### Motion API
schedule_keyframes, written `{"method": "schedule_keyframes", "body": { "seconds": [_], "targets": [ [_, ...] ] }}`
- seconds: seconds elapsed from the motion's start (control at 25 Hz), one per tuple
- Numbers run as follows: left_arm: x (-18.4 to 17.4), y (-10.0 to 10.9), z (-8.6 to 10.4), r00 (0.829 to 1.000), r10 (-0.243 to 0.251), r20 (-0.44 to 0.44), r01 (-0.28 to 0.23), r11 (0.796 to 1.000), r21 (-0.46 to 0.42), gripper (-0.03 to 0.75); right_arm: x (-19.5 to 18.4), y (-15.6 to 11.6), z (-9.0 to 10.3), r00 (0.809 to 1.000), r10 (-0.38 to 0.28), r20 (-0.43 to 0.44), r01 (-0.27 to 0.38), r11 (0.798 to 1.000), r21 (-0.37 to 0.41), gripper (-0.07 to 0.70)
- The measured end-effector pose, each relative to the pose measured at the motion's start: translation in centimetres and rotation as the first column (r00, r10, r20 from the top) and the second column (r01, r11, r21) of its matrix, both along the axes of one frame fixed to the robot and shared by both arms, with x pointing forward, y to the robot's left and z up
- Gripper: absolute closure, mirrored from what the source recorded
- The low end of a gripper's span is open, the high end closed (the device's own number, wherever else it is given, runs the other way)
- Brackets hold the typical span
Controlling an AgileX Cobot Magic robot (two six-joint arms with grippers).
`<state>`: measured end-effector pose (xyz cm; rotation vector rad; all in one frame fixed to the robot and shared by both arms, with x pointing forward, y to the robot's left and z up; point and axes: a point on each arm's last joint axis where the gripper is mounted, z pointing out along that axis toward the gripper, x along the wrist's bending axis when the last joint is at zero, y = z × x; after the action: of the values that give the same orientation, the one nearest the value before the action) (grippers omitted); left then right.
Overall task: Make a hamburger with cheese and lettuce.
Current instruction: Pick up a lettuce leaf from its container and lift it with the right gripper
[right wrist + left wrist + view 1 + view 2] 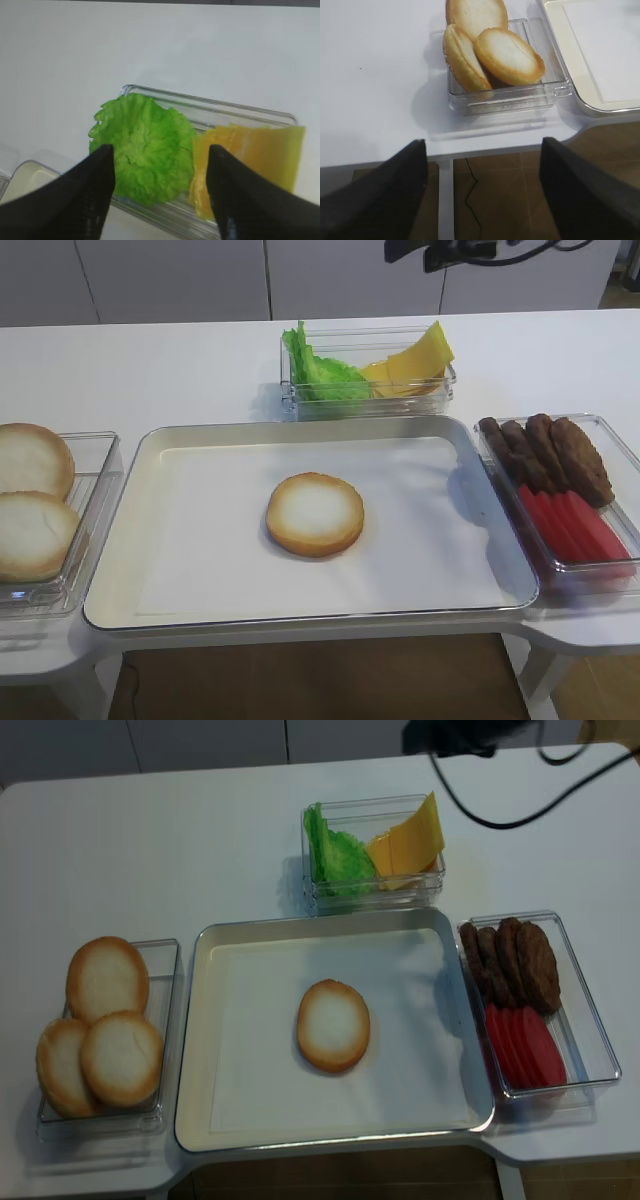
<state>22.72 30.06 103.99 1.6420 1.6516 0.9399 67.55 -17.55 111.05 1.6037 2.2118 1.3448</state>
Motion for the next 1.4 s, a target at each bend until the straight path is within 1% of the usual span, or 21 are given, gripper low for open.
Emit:
{"method": "schedule_keyframes", "body": {
  "seconds": [0.08,0.28,0.4,0.52,0.68,0.8,1.12,1.32,1.4],
  "targets": [
    [0.0,0.0,0.0,1.000,0.000,0.000,0.000,1.000,0.000,0.204,1.2,1.5,-1.1,0.999,0.033,-0.009,-0.033,0.999,0.008,0.192],
    [0.0,0.0,0.0,1.000,0.000,0.000,0.000,1.000,0.000,0.204,2.9,4.8,-3.3,0.995,0.091,-0.034,-0.089,0.995,0.050,0.192],
    [0.0,0.0,0.0,1.000,0.000,0.000,0.000,1.000,0.000,0.204,3.3,6.0,-4.7,0.992,0.115,-0.053,-0.111,0.991,0.068,0.192],
    [0.0,0.0,0.0,1.000,0.000,0.000,0.000,1.000,0.000,0.204,3.6,6.4,-5.6,0.989,0.125,-0.073,-0.118,0.989,0.090,0.192],
    [0.0,0.0,0.0,1.000,0.000,0.000,0.000,1.000,0.000,0.204,3.7,6.7,-5.8,0.988,0.133,-0.079,-0.122,0.984,0.132,0.192],
    [0.0,0.0,0.0,1.000,0.000,0.000,0.000,1.000,0.000,0.204,3.8,6.9,-5.8,0.987,0.146,-0.067,-0.135,0.980,0.150,0.192],
    [0.0,0.0,0.0,1.000,0.000,0.000,0.000,1.000,0.000,0.204,4.4,7.1,-7.8,0.986,0.142,-0.093,-0.126,0.980,0.152,0.192],
    [0.0,0.0,0.0,1.000,0.000,0.000,0.000,1.000,0.000,0.204,4.5,7.3,-7.7,0.985,0.140,-0.096,-0.120,0.974,0.193,0.192],
    [0.0,0.0,0.0,1.000,0.000,0.000,0.000,1.000,0.000,0.204,4.5,7.3,-7.7,0.985,0.143,-0.093,-0.123,0.974,0.193,0.192]
  ]
}}
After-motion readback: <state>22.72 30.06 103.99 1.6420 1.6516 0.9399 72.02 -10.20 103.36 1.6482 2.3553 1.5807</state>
